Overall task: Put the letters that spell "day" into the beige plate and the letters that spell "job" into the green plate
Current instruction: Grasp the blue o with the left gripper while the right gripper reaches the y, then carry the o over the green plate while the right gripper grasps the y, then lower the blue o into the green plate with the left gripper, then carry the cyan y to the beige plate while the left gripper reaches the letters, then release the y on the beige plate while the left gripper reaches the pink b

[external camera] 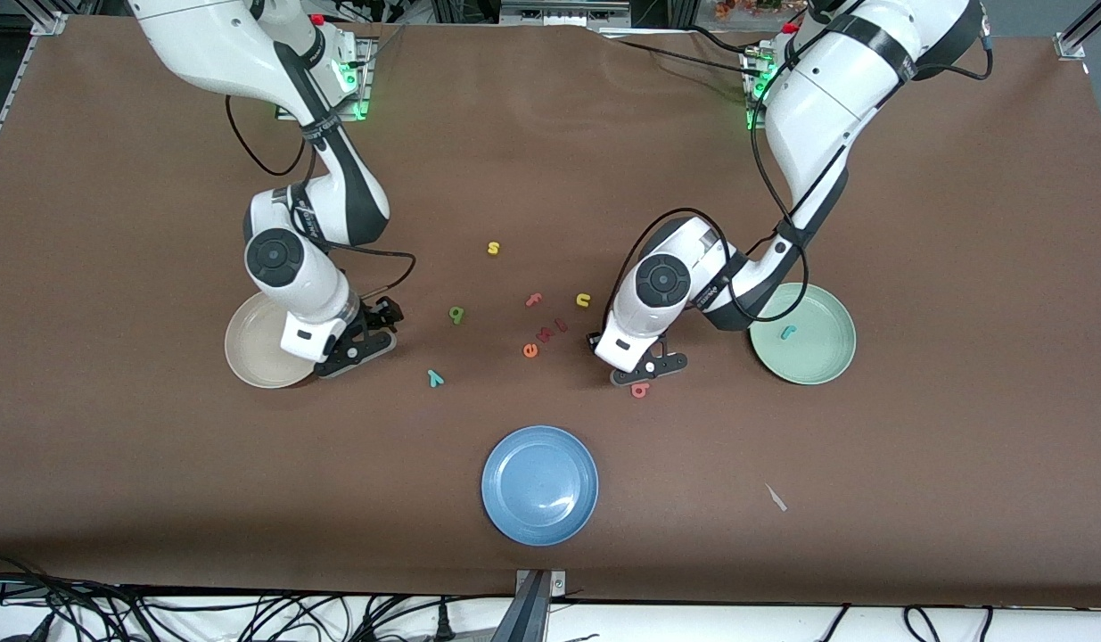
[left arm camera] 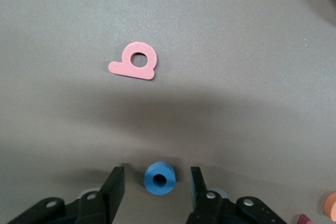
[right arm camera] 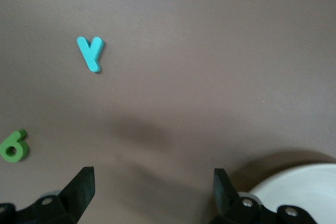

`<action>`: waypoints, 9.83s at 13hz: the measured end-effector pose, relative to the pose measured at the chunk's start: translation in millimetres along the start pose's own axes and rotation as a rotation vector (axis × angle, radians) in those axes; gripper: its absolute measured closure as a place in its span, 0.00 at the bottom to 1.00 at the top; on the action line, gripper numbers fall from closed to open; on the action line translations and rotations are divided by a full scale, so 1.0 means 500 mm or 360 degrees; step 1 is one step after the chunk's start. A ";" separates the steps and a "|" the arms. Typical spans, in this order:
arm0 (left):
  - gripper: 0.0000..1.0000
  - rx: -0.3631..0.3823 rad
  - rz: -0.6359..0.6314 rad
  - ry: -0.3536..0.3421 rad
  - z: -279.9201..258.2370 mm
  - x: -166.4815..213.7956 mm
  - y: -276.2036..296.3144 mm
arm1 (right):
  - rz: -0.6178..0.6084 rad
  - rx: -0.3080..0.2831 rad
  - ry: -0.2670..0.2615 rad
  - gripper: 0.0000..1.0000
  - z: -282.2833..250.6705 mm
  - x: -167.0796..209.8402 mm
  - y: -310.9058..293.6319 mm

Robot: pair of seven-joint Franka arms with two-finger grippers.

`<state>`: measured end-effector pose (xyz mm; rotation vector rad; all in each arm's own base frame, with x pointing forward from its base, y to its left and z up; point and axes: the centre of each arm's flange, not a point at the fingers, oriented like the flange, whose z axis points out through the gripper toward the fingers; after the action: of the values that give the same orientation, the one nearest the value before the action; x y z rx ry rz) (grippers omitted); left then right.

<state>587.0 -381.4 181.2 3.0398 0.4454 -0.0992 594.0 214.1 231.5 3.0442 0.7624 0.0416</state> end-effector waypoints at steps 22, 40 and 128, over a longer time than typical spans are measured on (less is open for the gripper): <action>0.75 -0.0017 -0.0023 0.0019 -0.012 0.024 -0.002 | -0.0217 0.0046 0.0120 0.11 0.107 0.124 -0.101; 0.75 0.0318 0.0351 -0.0125 -0.188 0.124 -0.279 | -0.0246 0.0076 0.0115 0.44 0.104 0.135 -0.131; 0.03 0.0022 -0.1498 -0.0005 -0.073 0.190 -0.057 | 0.0734 0.0182 -0.0272 0.00 -0.006 -0.078 0.074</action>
<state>671.6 -324.4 208.9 2.5469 1.8015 -0.1457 576.9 162.7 233.6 3.2020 0.0468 -0.2651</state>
